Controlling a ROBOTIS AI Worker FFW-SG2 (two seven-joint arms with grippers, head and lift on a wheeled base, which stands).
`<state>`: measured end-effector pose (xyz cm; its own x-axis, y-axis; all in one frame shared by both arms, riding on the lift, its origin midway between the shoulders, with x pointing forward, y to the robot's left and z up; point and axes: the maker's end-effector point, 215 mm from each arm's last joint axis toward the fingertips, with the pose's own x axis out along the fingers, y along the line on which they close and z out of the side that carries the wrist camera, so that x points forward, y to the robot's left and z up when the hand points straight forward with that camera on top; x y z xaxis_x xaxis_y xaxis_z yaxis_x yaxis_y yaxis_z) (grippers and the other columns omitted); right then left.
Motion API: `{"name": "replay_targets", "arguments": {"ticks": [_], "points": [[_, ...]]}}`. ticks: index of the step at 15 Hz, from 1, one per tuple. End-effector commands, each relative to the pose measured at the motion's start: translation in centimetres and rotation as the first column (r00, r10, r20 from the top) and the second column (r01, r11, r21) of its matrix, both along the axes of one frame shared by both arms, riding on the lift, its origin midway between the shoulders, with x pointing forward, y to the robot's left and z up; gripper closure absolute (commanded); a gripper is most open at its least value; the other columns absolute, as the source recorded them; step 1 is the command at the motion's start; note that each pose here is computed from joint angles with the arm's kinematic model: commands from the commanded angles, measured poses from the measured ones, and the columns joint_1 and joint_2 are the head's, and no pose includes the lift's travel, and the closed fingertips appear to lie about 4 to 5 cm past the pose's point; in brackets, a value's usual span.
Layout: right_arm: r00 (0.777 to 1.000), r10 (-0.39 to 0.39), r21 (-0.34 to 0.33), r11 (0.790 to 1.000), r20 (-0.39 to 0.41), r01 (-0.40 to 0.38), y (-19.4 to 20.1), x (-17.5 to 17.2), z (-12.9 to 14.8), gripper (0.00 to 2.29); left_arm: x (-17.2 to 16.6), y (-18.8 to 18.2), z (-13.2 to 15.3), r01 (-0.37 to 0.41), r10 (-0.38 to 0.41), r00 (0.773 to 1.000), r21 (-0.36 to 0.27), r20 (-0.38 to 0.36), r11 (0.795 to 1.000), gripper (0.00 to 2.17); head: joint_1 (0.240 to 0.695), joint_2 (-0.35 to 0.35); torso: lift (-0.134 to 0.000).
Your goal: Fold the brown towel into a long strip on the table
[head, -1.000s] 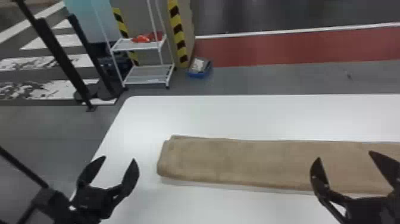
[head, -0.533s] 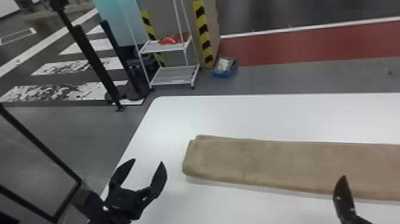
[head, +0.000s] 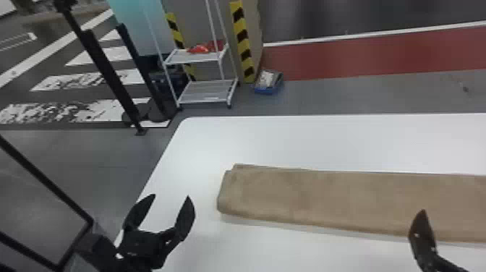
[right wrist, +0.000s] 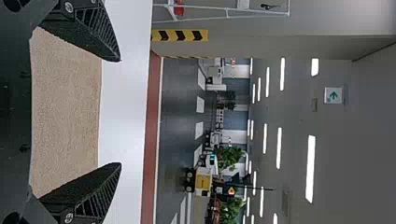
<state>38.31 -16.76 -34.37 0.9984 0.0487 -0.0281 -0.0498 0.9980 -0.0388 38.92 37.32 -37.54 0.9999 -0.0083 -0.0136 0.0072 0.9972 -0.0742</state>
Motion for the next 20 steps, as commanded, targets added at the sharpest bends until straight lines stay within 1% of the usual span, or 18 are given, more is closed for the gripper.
{"name": "replay_targets", "arguments": {"ticks": [1, 20], "points": [[1.000, -0.006, 0.012, 1.000, -0.004, 0.006, -0.1, 0.1, 0.0, 0.09, 0.0, 0.0, 0.0, -0.003, 0.003, 1.000, -0.003, 0.001, 1.000, 0.03, 0.695, 0.297, -0.121], [1.000, 0.010, 0.028, 1.000, -0.005, -0.009, 1.0, -0.1, 0.6, 0.10, 0.0, -0.2, -0.2, 0.000, 0.000, 1.000, -0.005, -0.003, 1.000, 0.04, 0.695, 0.308, -0.121]]}}
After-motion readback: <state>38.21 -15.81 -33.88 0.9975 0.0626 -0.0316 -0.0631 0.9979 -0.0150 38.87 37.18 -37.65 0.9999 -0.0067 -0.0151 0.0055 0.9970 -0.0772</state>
